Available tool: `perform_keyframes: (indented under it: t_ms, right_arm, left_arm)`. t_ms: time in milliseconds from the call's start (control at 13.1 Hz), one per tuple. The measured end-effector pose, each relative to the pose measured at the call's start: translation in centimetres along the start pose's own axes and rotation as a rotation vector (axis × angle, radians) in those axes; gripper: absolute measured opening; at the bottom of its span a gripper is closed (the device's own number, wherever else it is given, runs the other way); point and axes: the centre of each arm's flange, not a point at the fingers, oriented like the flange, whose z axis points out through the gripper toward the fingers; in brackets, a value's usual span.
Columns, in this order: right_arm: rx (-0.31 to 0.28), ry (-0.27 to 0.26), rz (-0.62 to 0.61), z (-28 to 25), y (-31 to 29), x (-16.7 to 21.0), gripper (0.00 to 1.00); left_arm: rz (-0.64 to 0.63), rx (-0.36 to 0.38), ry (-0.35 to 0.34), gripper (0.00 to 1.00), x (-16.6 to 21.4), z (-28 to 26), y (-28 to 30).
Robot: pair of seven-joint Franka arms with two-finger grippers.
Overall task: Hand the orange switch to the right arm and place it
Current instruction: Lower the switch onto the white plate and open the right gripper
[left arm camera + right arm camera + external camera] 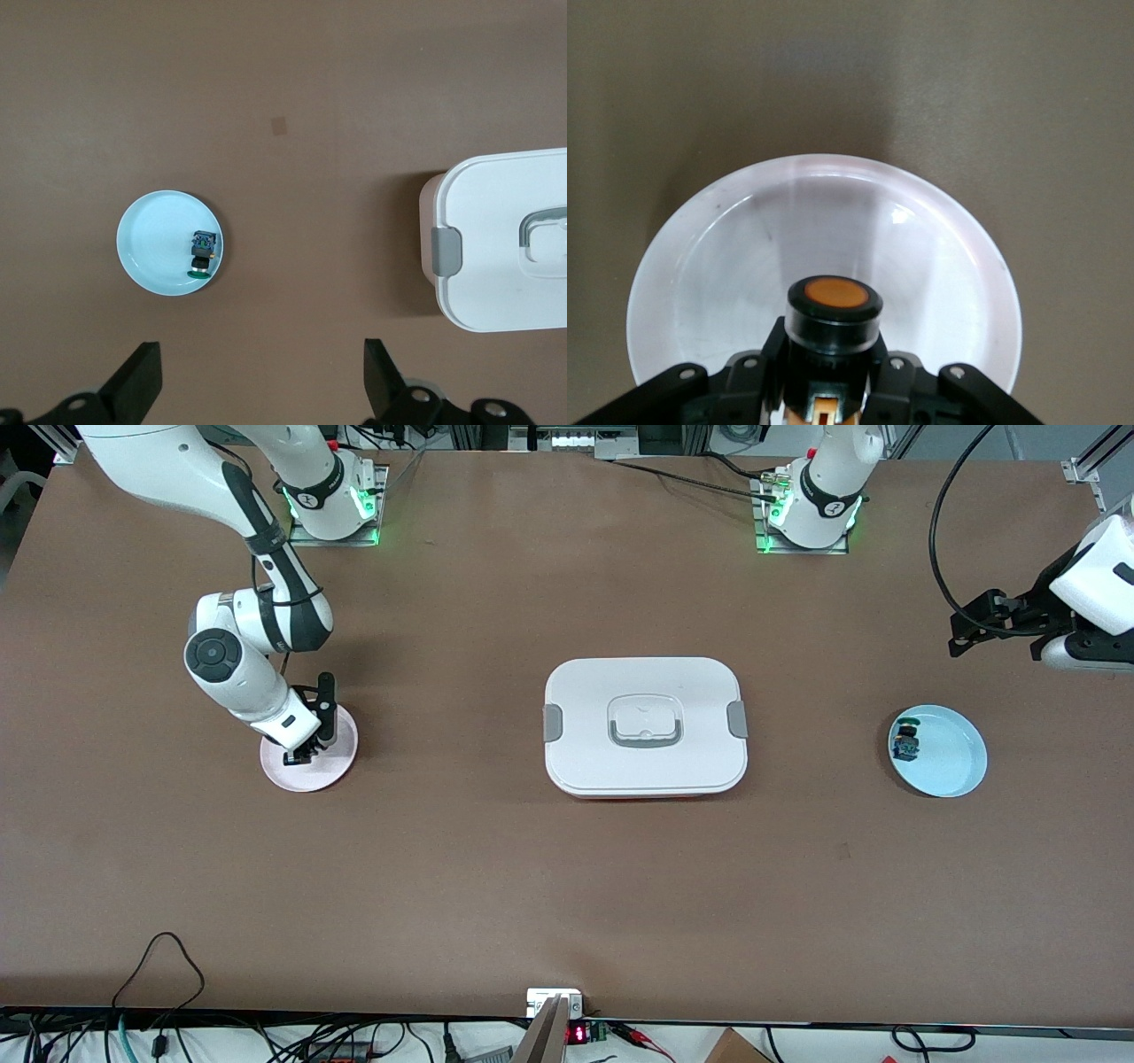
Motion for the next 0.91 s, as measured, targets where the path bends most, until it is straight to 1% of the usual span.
perform_keyframes:
  t_ms: [305, 381, 610, 762, 839, 915]
  right_arm:
    - [0.001, -0.001, -0.008, 0.5, -0.6, 0.1, 0.36]
    - [0.0, 0.0, -0.007, 0.6, -0.6, 0.0, 0.42]
    - [-0.004, 0.001, -0.002, 0.7, -0.6, -0.2, 0.73]
    - [-0.013, 0.001, -0.001, 0.5, -0.4, -0.2, 0.96]
    - [-0.023, 0.001, 0.0, 0.0, -0.2, -0.3, 1.0]
    - [-0.035, 0.001, 0.001, -0.7, 0.1, -0.3, 1.0]
  left_arm:
    - [-0.008, 0.0, 0.011, 1.0, 0.2, -0.4, -0.4]
    - [-0.005, 0.0, 0.013, 1.0, 0.2, -0.5, -0.2]
    - [-0.008, 0.0, 0.013, 1.0, 0.2, -0.5, -0.3]
    - [-0.013, 0.0, 0.014, 1.0, 0.2, -0.6, -0.6]
    - [-0.014, 0.0, 0.015, 1.0, 0.3, -0.6, -0.7]
    - [-0.015, 0.0, 0.016, 1.0, 0.3, -0.7, -0.7]
